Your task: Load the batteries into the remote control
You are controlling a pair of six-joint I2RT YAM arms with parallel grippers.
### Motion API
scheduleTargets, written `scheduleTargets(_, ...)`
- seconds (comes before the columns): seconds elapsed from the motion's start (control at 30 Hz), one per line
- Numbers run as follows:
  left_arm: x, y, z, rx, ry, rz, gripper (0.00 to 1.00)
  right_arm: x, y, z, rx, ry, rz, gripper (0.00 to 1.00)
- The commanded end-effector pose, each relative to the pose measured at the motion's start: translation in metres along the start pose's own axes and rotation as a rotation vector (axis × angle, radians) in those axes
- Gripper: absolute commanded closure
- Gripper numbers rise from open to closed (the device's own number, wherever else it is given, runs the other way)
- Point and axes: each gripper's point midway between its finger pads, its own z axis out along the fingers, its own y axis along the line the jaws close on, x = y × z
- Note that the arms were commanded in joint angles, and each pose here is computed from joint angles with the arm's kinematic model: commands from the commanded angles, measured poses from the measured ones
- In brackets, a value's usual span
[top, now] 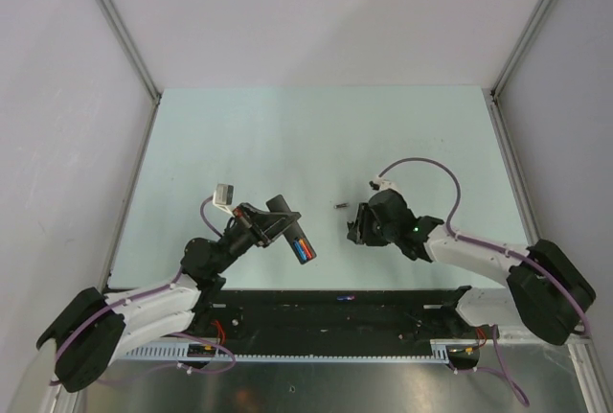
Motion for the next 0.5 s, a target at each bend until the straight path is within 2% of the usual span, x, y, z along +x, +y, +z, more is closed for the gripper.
scheduleTargets(0.0,0.011,0.02,-0.017,-0.043,0.017,0.006,1.0,-0.024,0.041,-0.016,-0.276,-0.068,0.131,0.75)
scheduleTargets(0.07,0.012,0.021,-0.017,-0.045,0.019,0.006,1.0,-0.028,0.052,-0.021,-0.388,-0.044,0.171,0.74)
scheduleTargets(0.27,0.011,0.02,-0.017,-0.043,0.017,0.008,1.0,-0.03,0.064,-0.029,-0.573,0.007,0.318,0.72)
scheduleTargets(0.33,0.011,0.021,-0.018,-0.044,0.012,0.008,1.0,-0.029,0.055,-0.024,-0.57,0.018,0.364,0.72)
scheduleTargets(0.43,0.011,0.02,-0.019,-0.042,0.01,0.01,1.0,-0.035,0.05,-0.021,-0.488,-0.017,0.295,0.75)
scheduleTargets(0.47,0.011,0.022,-0.019,-0.046,0.011,0.009,1.0,-0.026,0.027,-0.01,-0.338,-0.024,0.23,0.76)
